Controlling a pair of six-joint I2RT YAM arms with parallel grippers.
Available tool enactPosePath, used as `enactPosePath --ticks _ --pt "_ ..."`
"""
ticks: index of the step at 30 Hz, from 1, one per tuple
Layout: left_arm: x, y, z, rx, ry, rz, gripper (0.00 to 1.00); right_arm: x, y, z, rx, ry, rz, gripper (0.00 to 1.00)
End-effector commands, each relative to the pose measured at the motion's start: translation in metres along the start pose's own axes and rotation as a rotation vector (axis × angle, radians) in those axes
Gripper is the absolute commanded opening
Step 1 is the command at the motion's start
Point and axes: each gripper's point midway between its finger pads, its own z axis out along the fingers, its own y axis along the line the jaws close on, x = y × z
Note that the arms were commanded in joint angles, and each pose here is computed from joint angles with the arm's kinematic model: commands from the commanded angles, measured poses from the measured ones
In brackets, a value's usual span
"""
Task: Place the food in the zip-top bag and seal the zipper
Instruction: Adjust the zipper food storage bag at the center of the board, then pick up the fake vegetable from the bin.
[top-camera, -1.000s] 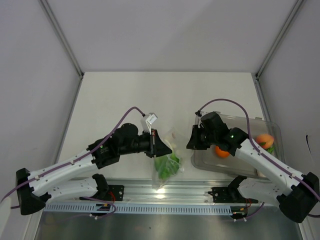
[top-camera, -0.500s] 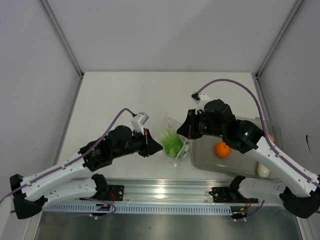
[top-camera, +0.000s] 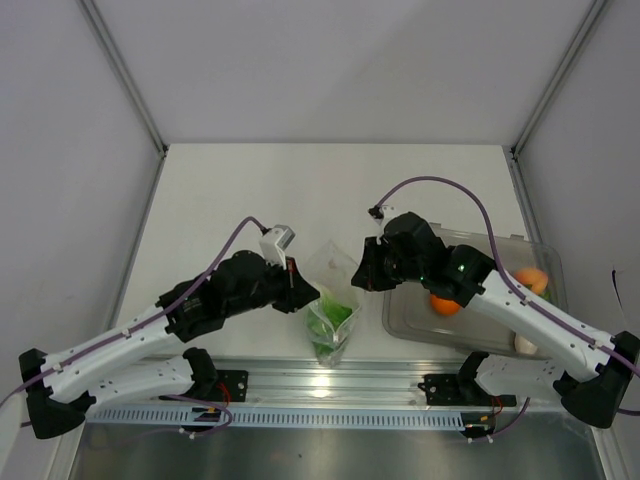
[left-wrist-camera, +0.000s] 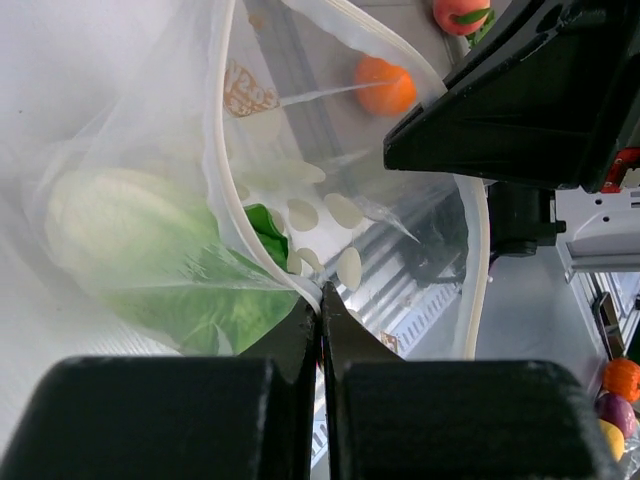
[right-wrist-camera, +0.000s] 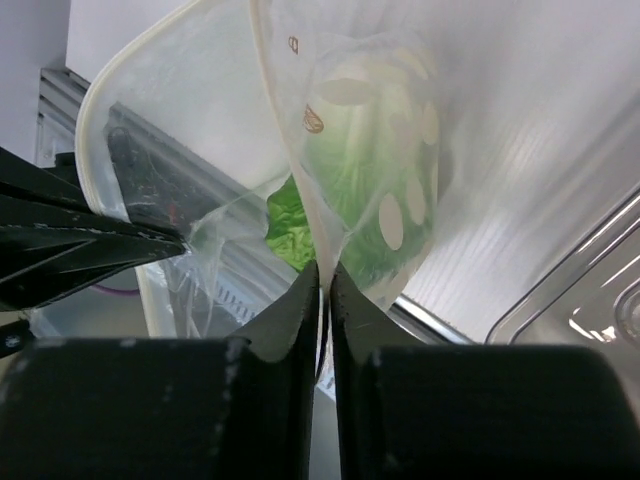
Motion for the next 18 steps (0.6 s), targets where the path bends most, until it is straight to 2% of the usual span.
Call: enactPosePath --ticks 1,3,5,10,12,13,15,18 --pt "-0.024 -0.007 -0.015 0.003 -0.071 0.026 0.01 -0.020 0.011 -0.011 -0.018 -0.075 -0.008 0.13" --pt "-0.025 -0.008 -0.016 0.004 -0.074 0.025 0.01 -0.020 0.002 -0.013 0.035 -0.080 -0.007 0.31" --pt "-0.027 -0.008 -0.018 0.005 -0.078 0.026 0.01 -0.018 -0.012 -0.017 0.111 -0.075 -0.003 0.37" --pt "-0.024 -0.005 -0.015 -0.002 -0.064 0.029 0.01 -0.021 -0.028 -0.036 0.203 -0.098 -0.003 0.62" --pt "-0.024 -0.005 -0.014 -0.003 -0.060 0.030 0.01 -0.029 -0.026 -0.051 0.208 -0.140 0.008 0.82" --pt "-0.024 -0.005 -0.013 -0.006 -0.059 0.031 0.01 -0.031 -0.033 -0.058 0.247 -0.156 0.014 0.99" --pt "-0.023 -0.005 -0.011 -0.009 -0.053 0.033 0.01 -0.042 -0.035 -0.079 0.264 -0.222 0.041 0.99" --pt "-0.023 -0.004 -0.011 -0.011 -0.050 0.034 0.01 -0.052 -0.068 -0.114 0.399 -0.329 0.144 0.99"
